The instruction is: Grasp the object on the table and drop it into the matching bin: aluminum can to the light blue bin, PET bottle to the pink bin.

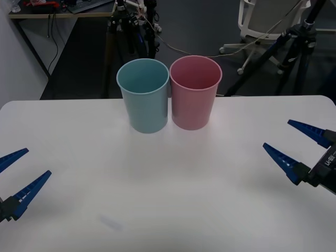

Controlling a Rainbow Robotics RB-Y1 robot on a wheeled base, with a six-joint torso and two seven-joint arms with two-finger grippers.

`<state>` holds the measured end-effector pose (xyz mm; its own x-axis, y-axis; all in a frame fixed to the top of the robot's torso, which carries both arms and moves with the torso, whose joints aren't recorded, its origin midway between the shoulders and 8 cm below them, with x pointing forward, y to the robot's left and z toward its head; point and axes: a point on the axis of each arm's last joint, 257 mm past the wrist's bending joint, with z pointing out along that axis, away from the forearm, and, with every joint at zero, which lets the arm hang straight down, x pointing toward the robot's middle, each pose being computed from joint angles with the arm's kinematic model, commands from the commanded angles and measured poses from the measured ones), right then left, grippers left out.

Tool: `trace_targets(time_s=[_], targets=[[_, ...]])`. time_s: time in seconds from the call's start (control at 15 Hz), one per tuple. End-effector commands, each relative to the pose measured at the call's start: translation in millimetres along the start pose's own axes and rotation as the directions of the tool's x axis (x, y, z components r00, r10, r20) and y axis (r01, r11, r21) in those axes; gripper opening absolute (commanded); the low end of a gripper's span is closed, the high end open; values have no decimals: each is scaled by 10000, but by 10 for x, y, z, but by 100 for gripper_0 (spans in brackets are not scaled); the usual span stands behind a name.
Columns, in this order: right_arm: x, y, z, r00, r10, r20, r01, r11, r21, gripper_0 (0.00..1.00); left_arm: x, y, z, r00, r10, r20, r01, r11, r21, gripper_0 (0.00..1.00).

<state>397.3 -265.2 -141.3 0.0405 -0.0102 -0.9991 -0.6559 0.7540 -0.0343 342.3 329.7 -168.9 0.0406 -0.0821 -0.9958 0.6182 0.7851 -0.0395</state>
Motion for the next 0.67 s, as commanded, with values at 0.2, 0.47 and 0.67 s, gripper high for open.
trace_targets(time_s=[0.2, 0.47, 0.67], targets=[[122, 55, -115, 9998, -46, -186, 43, 9999, -133, 100, 0, 0, 0, 10000, 0, 0, 0, 10000, 0, 100], [116, 90, -117, 9998, -45, -177, 40, 9996, -280, 100, 0, 0, 0, 10000, 0, 0, 0, 10000, 0, 100], [145, 109, -113, 9997, -82, -250, 74, 9994, -324, 100, 0, 0, 0, 10000, 0, 0, 0, 10000, 0, 100]])
